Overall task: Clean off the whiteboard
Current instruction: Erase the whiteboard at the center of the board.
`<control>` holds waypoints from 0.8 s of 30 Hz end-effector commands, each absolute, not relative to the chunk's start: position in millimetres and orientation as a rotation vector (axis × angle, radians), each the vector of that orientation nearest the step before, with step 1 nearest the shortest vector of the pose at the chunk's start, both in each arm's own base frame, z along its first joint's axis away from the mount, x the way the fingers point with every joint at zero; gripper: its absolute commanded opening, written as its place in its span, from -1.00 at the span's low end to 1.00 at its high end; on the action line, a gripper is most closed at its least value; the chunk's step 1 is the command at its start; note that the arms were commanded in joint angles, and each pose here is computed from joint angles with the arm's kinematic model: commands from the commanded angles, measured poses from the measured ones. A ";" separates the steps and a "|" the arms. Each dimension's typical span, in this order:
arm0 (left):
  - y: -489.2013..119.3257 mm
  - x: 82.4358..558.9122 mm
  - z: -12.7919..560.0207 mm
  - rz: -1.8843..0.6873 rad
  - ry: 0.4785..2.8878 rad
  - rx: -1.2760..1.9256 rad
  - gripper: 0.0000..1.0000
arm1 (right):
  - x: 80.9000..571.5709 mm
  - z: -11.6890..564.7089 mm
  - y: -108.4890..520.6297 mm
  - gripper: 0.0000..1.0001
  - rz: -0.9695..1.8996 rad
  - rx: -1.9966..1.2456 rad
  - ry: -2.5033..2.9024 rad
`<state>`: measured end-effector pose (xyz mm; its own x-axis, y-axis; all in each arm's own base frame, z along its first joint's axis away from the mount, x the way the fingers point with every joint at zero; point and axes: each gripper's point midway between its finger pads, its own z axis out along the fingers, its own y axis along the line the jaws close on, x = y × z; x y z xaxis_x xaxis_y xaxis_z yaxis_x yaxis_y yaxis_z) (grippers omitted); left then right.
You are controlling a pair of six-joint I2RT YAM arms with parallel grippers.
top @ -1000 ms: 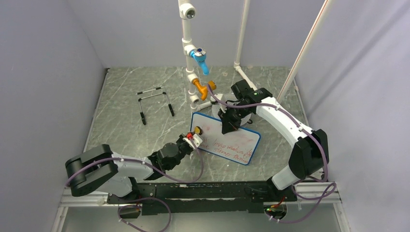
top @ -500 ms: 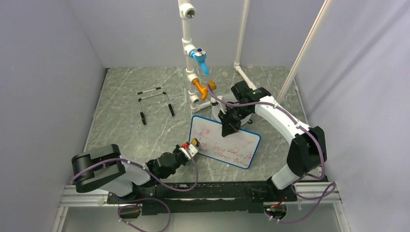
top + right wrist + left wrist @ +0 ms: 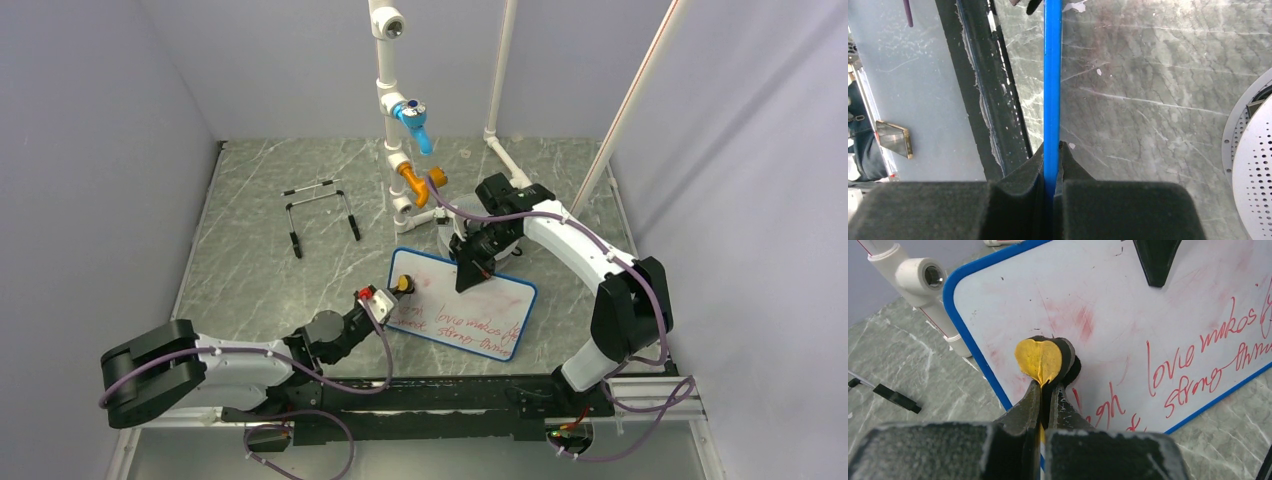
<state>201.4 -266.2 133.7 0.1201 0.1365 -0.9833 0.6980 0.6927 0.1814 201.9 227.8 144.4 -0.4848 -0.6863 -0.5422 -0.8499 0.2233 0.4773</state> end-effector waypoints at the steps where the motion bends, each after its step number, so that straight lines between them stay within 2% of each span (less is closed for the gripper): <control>1: -270.8 198.5 131.1 -0.541 1.448 0.723 -1.00 | 204.1 147.9 239.0 -1.00 1.162 -1.510 2.151; 13: -260.6 189.3 59.4 -0.561 1.759 0.617 -1.00 | 226.9 152.9 229.2 -1.00 1.106 -1.379 2.190; 24: -250.9 196.9 50.1 -0.498 1.777 0.559 -1.00 | 236.0 157.5 220.6 -1.00 1.100 -1.309 2.191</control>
